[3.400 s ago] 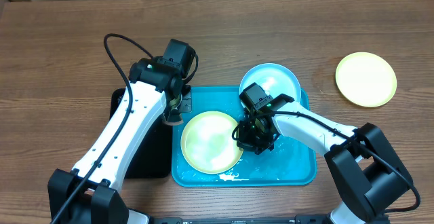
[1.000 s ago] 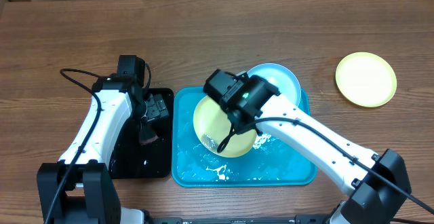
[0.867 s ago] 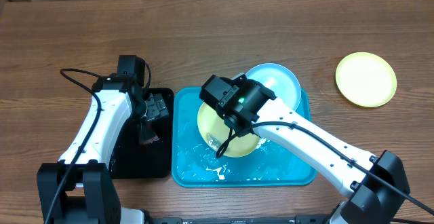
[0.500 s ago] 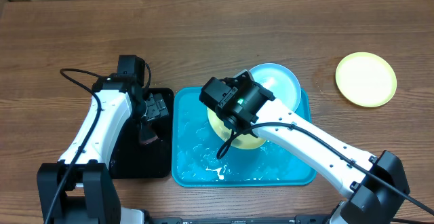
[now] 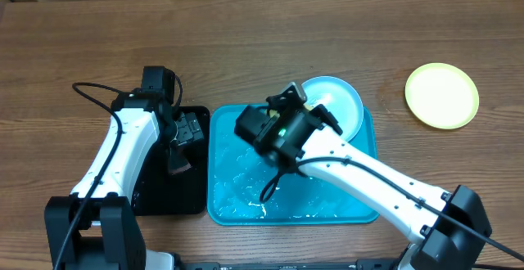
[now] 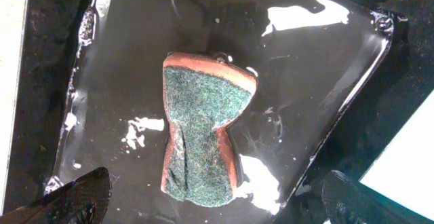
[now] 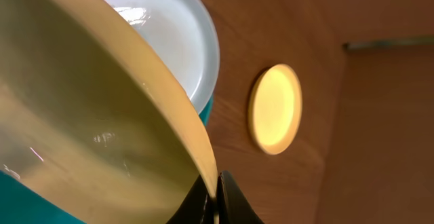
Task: Clean dirty plates on tray and stack at the side
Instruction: 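Lift the yellow plate with right gripper and tilt it up, then carry the yellow plate right and stack it on the cleaned plate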
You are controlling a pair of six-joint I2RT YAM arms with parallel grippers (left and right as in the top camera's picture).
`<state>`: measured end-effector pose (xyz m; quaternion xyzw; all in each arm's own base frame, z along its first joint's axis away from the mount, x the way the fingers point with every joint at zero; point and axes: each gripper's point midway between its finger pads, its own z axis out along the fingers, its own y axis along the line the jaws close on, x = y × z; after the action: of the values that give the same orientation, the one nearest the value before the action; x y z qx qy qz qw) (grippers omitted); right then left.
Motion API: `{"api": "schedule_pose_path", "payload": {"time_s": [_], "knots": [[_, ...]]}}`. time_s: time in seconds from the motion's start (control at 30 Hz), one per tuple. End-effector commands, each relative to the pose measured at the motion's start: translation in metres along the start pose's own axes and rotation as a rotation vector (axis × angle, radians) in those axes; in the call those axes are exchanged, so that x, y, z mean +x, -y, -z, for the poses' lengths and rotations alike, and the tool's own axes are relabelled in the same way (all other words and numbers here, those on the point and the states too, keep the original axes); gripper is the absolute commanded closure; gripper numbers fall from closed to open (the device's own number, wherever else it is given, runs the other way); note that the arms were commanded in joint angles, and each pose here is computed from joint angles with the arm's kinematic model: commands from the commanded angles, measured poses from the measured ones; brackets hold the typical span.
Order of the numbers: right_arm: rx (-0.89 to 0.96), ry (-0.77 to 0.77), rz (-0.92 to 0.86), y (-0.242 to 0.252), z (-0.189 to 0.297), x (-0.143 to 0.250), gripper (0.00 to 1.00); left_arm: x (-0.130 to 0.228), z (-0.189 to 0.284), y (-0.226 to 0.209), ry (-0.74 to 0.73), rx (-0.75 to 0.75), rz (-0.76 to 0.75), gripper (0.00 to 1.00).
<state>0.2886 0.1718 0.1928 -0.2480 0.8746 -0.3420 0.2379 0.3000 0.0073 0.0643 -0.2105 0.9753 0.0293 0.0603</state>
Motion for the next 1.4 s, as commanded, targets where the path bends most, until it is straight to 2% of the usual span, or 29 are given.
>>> {"api": "schedule_pose_path", "payload": {"time_s": [0.0, 0.17, 0.47, 0.83, 0.9, 0.93, 1.03, 1.17, 1.37], "knots": [[0.129, 0.136, 0.001, 0.024, 0.027, -0.017, 0.96, -0.001, 0.001, 0.002, 0.0, 0.009, -0.006, 0.0], [0.227, 0.242, 0.091, 0.022, 0.056, -0.022, 0.96, -0.001, 0.001, 0.002, 0.0, 0.009, -0.006, 0.0], [0.264, 0.362, 0.183, 0.006, 0.092, -0.023, 0.96, -0.001, 0.001, 0.002, 0.0, 0.009, -0.006, 0.0], [0.227, 0.363, 0.151, -0.001, 0.092, -0.023, 0.96, -0.001, 0.001, 0.002, 0.0, 0.009, -0.006, 0.0], [0.121, 0.321, 0.038, -0.013, 0.082, -0.02, 0.96, -0.001, 0.001, 0.003, 0.001, 0.01, -0.006, 0.0], [0.005, 0.256, -0.059, -0.027, 0.072, -0.015, 0.96, -0.001, 0.001, 0.002, 0.001, 0.009, -0.006, 0.0], [-0.185, 0.11, -0.247, -0.047, 0.051, -0.01, 0.96, -0.001, 0.001, 0.002, 0.001, 0.009, -0.006, 0.0], [-0.351, -0.034, -0.375, -0.056, 0.029, -0.011, 0.96, -0.002, 0.001, 0.003, 0.003, 0.011, -0.006, 0.0], [-0.531, -0.26, -0.613, -0.04, -0.014, -0.009, 0.96, -0.002, 0.001, 0.003, 0.003, 0.011, -0.005, 0.0]]}}
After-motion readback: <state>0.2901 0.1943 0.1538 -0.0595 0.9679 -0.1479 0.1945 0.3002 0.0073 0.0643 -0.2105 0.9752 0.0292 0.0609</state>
